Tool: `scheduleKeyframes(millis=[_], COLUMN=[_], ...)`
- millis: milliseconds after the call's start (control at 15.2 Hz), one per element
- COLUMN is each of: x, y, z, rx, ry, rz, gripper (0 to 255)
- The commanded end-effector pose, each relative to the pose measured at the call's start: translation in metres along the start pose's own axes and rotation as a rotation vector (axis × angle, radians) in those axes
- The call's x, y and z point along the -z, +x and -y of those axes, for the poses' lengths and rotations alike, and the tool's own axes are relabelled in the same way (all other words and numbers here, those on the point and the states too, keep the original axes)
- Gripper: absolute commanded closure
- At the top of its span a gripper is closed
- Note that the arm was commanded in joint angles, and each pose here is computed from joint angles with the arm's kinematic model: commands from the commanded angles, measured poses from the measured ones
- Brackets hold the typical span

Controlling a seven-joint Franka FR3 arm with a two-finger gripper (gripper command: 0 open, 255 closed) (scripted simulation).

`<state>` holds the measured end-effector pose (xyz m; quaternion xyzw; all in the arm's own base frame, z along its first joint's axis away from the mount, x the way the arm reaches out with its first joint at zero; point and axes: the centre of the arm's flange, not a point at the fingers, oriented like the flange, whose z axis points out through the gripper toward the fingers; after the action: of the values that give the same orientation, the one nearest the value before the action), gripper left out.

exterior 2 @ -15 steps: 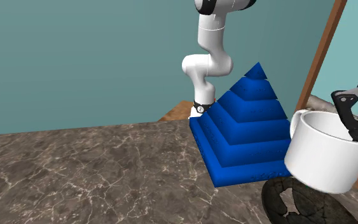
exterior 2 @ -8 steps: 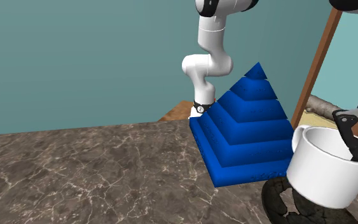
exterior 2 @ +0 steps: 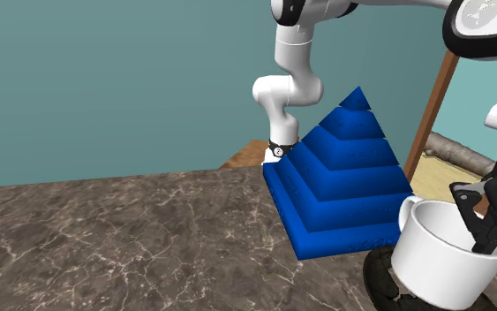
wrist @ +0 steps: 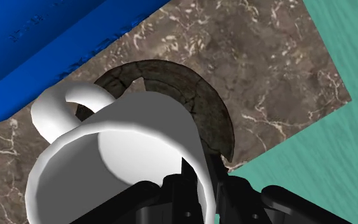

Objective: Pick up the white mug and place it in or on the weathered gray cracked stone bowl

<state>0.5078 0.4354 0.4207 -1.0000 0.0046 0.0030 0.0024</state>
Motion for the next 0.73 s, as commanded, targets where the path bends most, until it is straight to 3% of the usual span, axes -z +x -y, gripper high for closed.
scheduleKeyframes(millis=[0,660], x=[-0.0113,-0.0206], y=[-0.0006,-0.0005], z=[-0.0017,-0.0018], rx=[0.000,0.000], ry=[0.001,0.001], rz=[-0.001,-0.001], gripper=[255,255])
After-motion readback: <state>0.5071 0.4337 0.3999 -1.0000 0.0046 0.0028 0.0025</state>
